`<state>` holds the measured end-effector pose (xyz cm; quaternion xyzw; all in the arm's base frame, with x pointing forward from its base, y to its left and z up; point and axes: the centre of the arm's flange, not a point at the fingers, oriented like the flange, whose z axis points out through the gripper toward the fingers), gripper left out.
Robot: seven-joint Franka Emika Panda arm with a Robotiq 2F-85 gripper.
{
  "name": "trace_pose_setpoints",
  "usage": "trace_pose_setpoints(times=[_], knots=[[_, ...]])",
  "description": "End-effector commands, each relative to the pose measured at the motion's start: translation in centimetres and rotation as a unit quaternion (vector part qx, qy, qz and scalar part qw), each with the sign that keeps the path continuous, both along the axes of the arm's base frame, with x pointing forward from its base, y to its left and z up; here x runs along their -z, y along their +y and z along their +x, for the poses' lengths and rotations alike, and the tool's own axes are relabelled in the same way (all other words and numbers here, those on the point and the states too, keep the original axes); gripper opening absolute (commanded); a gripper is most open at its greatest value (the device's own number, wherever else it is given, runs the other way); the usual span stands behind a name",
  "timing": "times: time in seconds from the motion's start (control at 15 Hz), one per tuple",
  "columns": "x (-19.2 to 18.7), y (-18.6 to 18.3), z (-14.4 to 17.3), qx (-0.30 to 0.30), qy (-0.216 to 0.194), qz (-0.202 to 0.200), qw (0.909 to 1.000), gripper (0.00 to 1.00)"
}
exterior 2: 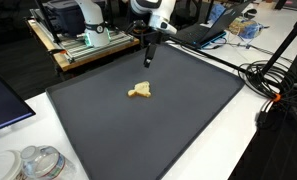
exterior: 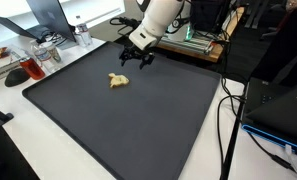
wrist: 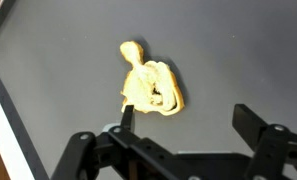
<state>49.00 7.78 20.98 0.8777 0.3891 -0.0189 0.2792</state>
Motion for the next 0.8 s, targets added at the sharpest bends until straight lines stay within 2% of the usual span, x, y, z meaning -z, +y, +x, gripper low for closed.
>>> trace_pose_setpoints(times=[0.0,0.33,0.73], knots=[[-1.9,-1.9,-3.2,0.005,-0.042,0.032,0.9986,1.0],[-3.3,-4.5,-5.0,0.037,-0.084,0.085,0.9921,1.0],[-3.8,-10.2,-5.5,0.096,-0.113,0.154,0.977,1.0]])
